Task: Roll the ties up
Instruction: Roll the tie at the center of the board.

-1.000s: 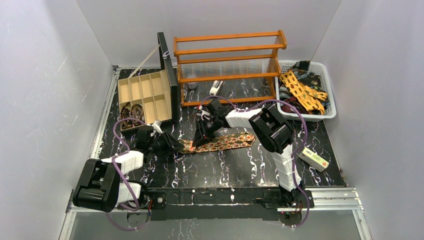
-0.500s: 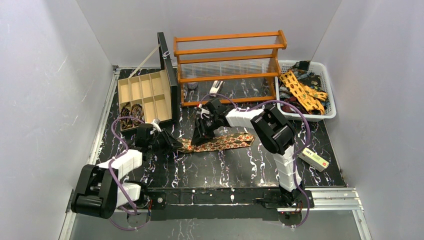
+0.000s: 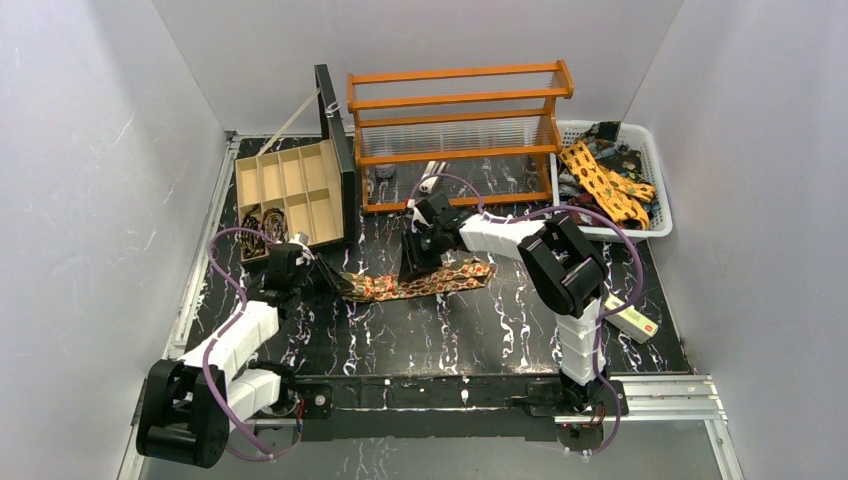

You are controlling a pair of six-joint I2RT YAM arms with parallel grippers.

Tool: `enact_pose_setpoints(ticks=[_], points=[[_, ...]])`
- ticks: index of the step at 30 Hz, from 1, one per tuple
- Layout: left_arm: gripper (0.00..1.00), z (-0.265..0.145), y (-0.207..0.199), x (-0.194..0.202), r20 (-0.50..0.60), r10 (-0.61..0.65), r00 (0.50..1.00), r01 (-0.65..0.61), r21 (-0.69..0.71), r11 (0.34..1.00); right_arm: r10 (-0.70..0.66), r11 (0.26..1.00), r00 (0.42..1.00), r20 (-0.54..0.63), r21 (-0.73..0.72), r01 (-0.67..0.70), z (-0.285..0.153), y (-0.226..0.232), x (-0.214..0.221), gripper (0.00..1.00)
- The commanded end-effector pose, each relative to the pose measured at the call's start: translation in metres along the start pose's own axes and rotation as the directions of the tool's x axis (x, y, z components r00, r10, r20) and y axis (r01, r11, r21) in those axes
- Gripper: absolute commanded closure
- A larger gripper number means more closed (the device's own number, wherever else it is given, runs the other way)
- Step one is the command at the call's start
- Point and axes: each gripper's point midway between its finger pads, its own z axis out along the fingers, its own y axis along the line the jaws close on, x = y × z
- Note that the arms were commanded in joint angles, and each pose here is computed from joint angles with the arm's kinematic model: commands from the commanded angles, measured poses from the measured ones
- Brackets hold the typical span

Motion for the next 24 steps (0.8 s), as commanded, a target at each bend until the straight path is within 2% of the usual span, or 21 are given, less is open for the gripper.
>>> enact_pose_setpoints(ticks=[1, 10, 13, 24], points=[[0.94, -0.006, 0.003, -0.008, 0.025, 0.026, 0.999, -0.025, -0.058, 0.998, 0.004, 0.996, 0.999, -0.054, 0.090, 0.000, 0.008, -0.023, 0.020, 0.62], [0.94, -0.013, 0.011, -0.012, 0.023, 0.067, 0.997, -0.064, -0.131, 0.989, 0.025, 0.997, 0.993, -0.117, 0.071, -0.017, 0.011, -0.013, 0.044, 0.63], [0.94, -0.018, 0.012, -0.015, 0.025, 0.089, 0.996, -0.084, -0.156, 0.984, 0.032, 0.999, 0.991, -0.132, 0.023, -0.029, 0.008, -0.001, 0.048, 0.63], [0.94, -0.025, 0.014, -0.006, -0.026, 0.119, 0.993, -0.121, -0.164, 0.979, -0.020, 1.000, 0.998, -0.058, -0.004, 0.019, -0.009, 0.024, 0.022, 0.58]])
